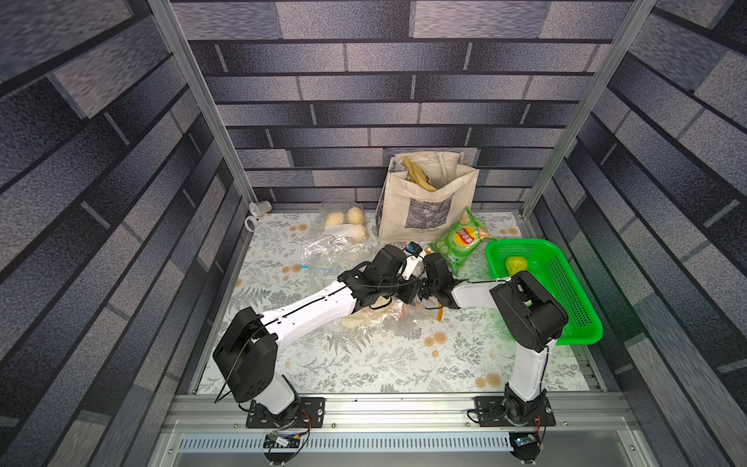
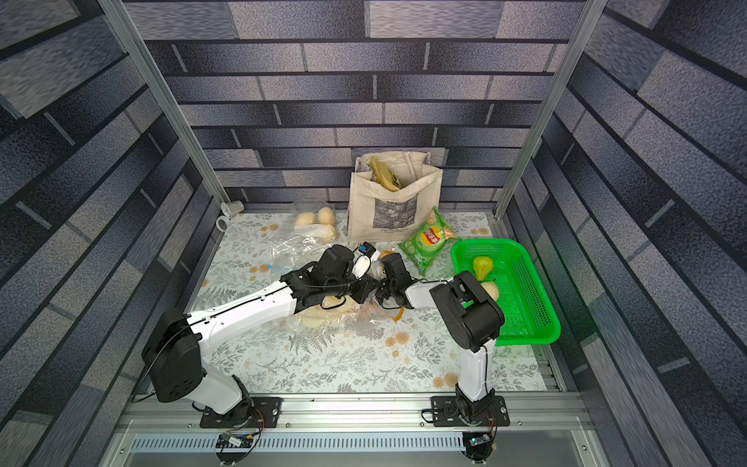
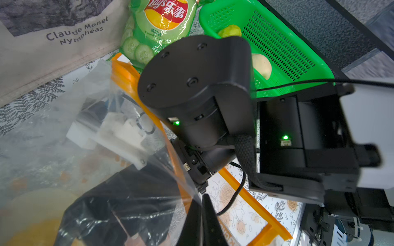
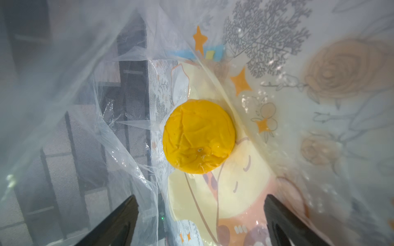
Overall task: Open the zip-top bag and take out the pear
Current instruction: Pick up the pear from the zipper food storage bag.
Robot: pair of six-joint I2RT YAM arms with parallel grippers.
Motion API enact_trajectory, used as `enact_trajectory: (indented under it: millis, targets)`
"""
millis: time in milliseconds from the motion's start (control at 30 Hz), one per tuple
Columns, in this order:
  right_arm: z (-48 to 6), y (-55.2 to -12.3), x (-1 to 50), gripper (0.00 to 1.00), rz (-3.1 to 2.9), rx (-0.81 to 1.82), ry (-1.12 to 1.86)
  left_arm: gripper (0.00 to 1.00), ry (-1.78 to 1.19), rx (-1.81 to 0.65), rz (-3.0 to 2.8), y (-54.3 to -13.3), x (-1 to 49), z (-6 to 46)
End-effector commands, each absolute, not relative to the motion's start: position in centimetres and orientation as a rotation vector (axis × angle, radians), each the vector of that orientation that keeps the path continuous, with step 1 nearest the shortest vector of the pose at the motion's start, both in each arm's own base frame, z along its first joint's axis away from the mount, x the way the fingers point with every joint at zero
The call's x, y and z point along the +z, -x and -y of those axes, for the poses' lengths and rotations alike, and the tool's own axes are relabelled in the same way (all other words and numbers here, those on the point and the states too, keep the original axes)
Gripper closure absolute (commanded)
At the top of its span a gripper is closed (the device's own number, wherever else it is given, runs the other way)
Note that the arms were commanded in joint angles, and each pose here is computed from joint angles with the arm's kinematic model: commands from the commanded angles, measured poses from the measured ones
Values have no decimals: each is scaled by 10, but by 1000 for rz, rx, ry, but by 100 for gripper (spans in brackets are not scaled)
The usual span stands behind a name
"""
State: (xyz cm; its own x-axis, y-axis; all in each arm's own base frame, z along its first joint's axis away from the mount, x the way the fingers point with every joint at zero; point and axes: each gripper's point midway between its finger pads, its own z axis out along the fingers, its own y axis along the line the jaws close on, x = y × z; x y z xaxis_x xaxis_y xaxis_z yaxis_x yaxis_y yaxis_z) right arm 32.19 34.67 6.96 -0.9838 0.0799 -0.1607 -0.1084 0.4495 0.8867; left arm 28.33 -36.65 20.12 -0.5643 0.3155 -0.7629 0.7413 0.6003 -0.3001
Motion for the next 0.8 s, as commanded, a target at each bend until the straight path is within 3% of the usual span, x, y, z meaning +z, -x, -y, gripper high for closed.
enact_trajectory:
  millis: [0, 200, 467, 767]
  targets:
    - [-358, -333, 67, 4, -2468, 1569, 16, 93, -865, -855, -2058, -280, 230, 378]
    - [-376, -327, 51, 3, -2455, 1629, 57, 92, -875, -892, -2041, -278, 229, 388]
    - [-389, -324, 30, 11, -2411, 1707, 30, 92, -886, -907, -2028, -279, 231, 396]
    - [-390, -318, 6, 14, -2491, 1537, 83, 92, -890, -927, -2016, -279, 236, 400]
